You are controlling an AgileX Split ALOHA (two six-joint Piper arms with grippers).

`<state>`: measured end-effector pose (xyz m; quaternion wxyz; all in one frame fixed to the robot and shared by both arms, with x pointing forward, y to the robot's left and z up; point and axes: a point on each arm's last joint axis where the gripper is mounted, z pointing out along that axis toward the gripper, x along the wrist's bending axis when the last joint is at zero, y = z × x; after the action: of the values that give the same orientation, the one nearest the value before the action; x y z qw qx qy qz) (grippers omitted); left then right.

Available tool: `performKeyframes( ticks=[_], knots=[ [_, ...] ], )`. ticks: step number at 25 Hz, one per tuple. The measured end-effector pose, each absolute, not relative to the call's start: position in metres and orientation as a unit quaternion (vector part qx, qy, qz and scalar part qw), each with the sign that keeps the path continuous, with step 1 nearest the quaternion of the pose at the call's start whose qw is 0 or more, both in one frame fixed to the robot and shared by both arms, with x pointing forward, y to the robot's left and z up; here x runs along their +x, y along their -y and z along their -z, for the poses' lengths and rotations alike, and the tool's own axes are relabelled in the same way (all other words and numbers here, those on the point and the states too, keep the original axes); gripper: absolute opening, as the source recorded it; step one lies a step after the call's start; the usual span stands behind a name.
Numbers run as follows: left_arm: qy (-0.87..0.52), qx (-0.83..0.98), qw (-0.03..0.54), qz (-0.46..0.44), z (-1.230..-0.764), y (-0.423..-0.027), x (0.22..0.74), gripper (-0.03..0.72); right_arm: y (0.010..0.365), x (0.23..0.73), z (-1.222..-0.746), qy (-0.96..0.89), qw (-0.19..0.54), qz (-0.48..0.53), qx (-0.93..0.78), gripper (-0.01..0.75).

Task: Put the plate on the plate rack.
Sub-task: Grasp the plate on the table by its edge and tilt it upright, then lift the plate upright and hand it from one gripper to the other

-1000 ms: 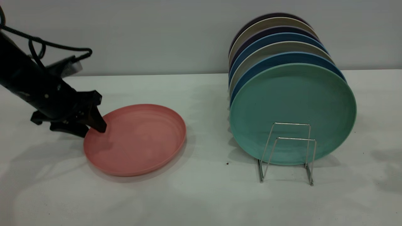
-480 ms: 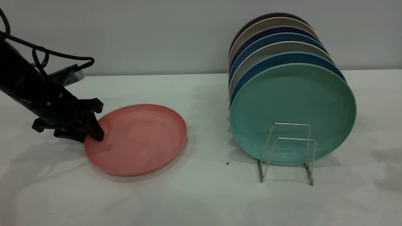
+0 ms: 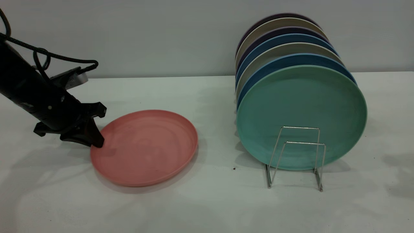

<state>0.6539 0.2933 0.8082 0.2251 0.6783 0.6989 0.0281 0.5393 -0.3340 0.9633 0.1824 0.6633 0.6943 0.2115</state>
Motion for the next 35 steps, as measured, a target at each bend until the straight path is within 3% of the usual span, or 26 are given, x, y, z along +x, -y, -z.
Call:
performKeyframes(
  ticks=[7, 15, 22, 28, 35],
  knots=[
    [-0.677, 0.695, 0.239, -0.029, -0.827, -0.291, 0.655, 0.012, 0.334, 0.537, -0.975, -0.691, 0.199, -0.222, 0.659, 0.387],
    [-0.633, 0.707, 0.305, -0.077, -0.913, -0.287, 0.657, 0.012, 0.325, 0.521, -1.021, -0.669, 0.228, -0.290, 0.646, 0.378],
    [-0.601, 0.716, 0.348, -0.070, -0.956, -0.279, 0.647, 0.012, 0.303, 0.513, -1.038, -0.682, 0.162, -0.386, 0.600, 0.378],
    [-0.585, 0.728, 0.353, -0.045, -0.950, -0.268, 0.626, 0.012, 0.284, 0.509, -1.049, -0.689, 0.100, -0.471, 0.542, 0.378],
    [-0.560, 0.727, 0.396, -0.035, -0.949, -0.248, 0.602, 0.012, 0.277, 0.500, -1.038, -0.689, 0.054, -0.487, 0.533, 0.378]
  ],
)
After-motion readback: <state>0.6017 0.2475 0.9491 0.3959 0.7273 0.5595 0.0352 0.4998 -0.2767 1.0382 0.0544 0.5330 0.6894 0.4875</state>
